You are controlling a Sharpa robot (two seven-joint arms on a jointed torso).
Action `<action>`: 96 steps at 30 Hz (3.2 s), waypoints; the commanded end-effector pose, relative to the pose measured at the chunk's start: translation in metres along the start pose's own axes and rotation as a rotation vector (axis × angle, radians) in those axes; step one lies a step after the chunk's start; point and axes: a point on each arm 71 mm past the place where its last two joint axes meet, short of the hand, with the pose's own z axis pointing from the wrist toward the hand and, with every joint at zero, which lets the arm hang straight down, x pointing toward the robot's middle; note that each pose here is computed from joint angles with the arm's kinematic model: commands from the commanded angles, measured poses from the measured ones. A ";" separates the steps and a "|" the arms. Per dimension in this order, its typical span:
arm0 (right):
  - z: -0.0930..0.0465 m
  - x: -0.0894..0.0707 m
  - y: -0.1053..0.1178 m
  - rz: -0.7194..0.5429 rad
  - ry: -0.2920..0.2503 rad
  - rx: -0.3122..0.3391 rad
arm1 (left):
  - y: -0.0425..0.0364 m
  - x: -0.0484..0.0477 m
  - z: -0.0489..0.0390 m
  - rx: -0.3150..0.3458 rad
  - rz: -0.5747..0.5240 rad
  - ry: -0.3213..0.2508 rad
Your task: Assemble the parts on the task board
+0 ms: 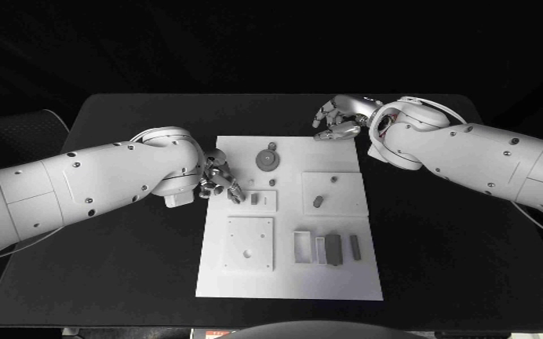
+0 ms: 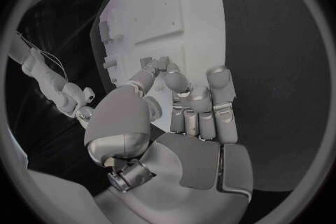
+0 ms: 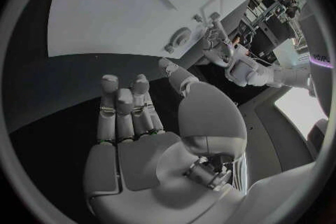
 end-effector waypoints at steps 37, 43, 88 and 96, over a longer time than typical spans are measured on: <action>0.000 0.001 0.002 0.001 0.010 -0.011 | -0.0056 0.0086 0.0009 0.009 -0.025 0.032; 0.000 0.001 0.002 0.001 0.011 -0.011 | -0.0058 0.0086 0.0009 0.009 -0.025 0.031; 0.000 0.002 0.002 0.001 0.013 -0.011 | -0.0091 0.0112 -0.0004 0.005 0.018 0.051; 0.000 0.002 0.002 0.001 0.014 -0.011 | -0.0118 0.0116 -0.0002 0.001 0.048 0.058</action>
